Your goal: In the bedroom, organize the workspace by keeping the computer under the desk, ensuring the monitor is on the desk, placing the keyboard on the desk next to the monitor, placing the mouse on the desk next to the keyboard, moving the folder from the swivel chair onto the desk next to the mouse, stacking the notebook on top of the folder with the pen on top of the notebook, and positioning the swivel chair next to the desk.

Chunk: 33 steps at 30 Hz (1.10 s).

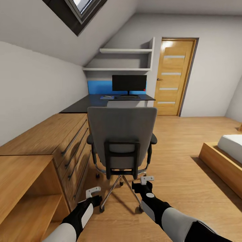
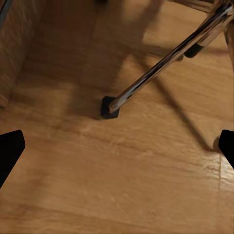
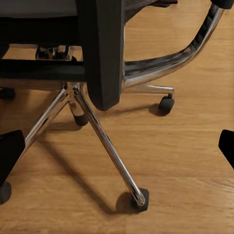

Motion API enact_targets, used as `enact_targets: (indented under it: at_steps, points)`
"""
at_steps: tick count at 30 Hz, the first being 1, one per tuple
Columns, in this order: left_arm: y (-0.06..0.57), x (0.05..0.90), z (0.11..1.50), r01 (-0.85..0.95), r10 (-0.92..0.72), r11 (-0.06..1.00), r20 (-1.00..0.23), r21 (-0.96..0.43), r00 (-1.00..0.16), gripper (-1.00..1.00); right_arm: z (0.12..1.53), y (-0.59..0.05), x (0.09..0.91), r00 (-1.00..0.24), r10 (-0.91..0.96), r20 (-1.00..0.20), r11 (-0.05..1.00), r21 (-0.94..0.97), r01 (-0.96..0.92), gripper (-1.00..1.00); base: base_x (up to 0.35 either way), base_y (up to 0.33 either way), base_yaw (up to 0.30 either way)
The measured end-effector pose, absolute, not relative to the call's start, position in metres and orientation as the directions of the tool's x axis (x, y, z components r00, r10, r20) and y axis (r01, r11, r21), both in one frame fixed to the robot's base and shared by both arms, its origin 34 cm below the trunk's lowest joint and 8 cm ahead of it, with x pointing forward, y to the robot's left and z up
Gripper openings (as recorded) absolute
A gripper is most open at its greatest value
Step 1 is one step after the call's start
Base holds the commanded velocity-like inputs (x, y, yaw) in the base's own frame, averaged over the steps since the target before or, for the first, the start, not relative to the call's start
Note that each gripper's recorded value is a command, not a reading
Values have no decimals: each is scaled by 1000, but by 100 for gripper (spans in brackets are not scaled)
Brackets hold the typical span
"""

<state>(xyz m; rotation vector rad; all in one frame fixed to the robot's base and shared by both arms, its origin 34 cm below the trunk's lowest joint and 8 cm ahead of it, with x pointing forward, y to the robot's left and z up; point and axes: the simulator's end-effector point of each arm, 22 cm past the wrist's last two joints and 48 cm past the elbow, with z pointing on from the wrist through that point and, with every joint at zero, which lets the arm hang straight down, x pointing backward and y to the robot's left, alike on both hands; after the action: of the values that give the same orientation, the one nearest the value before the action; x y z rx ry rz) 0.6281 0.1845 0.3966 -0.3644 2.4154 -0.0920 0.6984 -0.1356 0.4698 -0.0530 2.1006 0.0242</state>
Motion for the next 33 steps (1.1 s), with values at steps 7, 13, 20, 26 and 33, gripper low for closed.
enact_targets:
  at_steps: [7,13,20,26,33]
  points:
    - [184,624,381,-235,-282,959,-623,-160,-729,100,455,-135,695,-504,-28,-863,999,-4,-49,100,0,0,0]
    - [185,623,370,-234,-280,960,-624,-157,-729,100,441,-135,691,-504,-28,-863,999,-2,-51,100,0,0,0]
    - [186,636,379,-213,-258,966,-576,-145,-776,100,427,-134,688,-502,-28,-864,999,-2,-53,100,0,0,0]
    - [181,621,355,-208,-251,968,-534,-141,-807,100,414,-132,684,-499,-28,-866,998,0,-55,100,0,0,0]
    - [182,624,334,-231,-271,962,-607,-145,-747,100,405,-132,685,-480,-14,-877,999,11,-50,100,0,0,0]
